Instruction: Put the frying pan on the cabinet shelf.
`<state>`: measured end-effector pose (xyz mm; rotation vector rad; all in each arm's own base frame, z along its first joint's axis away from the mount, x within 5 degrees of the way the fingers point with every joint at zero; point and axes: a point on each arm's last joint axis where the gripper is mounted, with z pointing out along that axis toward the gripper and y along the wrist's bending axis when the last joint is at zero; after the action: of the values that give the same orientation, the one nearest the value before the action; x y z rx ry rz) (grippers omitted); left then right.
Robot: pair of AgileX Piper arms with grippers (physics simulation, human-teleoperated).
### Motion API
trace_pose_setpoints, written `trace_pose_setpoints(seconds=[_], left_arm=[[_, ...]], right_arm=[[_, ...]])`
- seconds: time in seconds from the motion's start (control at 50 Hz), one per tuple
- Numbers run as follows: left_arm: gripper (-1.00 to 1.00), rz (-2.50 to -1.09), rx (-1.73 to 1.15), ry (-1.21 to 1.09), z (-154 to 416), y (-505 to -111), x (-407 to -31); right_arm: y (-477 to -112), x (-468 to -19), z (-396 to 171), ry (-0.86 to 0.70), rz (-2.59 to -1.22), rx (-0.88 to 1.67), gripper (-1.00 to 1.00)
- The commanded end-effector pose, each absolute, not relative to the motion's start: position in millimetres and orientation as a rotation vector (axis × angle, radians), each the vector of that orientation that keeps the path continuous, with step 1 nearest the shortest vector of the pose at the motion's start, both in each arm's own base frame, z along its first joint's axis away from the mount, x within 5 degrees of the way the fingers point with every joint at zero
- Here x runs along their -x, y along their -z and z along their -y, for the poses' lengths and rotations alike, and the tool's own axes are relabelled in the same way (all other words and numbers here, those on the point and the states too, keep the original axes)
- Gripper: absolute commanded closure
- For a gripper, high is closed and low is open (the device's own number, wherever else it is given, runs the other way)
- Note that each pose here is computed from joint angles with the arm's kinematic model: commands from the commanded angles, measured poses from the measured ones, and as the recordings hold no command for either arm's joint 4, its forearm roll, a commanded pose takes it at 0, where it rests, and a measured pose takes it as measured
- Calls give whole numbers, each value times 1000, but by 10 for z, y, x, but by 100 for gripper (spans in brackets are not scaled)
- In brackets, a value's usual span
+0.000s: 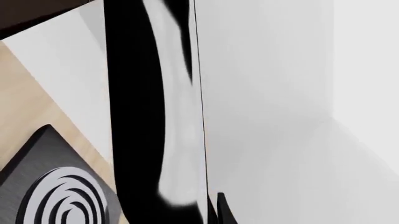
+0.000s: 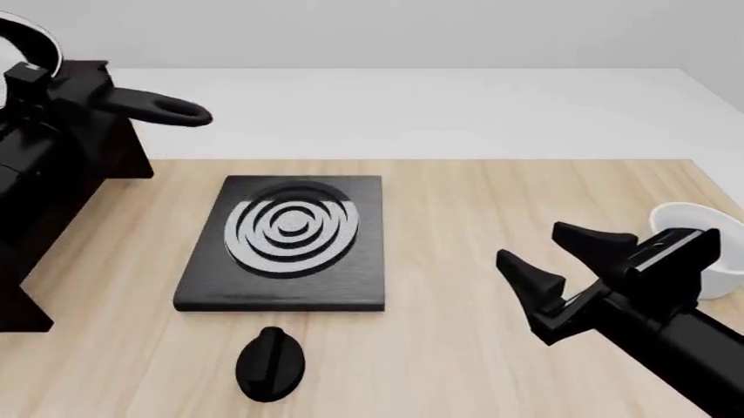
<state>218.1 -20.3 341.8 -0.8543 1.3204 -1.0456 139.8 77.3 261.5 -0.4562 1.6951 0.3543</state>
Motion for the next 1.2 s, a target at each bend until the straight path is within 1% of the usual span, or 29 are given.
trace_pose_setpoints(seconds=[0.02,0.2,0.3,0.42,0.66,0.8,0.98,1.02,1.06,1.1,1.2], left_arm=[[100,-1240,824,968,8,-3637,-2194],[100,-1219,856,953,-65,-3642,-2150],[100,-1199,919,965,-135,-3508,-2212],[100,-1176,954,979,-180,-3465,-2257],[100,-1180,1017,1016,-190,-3406,-2398],[100,-1191,1054,993,-253,-3347,-2541],[100,-1209,1060,982,-258,-3361,-2633],[100,-1193,1075,1016,-239,-3332,-2612],[100,-1194,1087,968,-332,-3368,-2679],[100,-1189,1063,970,-315,-3443,-2667],[100,-1191,1078,956,-357,-3441,-2722]], right_arm=[[-2606,-1401,-782,-359,-1696,458,-100],[-2614,-1391,-772,-357,-1695,456,-100],[-2602,-1396,-775,-357,-1696,457,-100],[-2562,-1407,-787,-357,-1698,462,-100],[-2462,-1412,-783,-353,-1702,460,-100],[-2426,-1432,-794,-350,-1705,464,-100],[-2379,-1449,-811,-349,-1710,473,-100],[-2370,-1452,-813,-349,-1711,473,-100],[-2359,-1455,-814,-349,-1713,473,-100],[-2348,-1459,-818,-349,-1715,474,-100],[-2339,-1467,-824,-350,-1716,474,-100]])
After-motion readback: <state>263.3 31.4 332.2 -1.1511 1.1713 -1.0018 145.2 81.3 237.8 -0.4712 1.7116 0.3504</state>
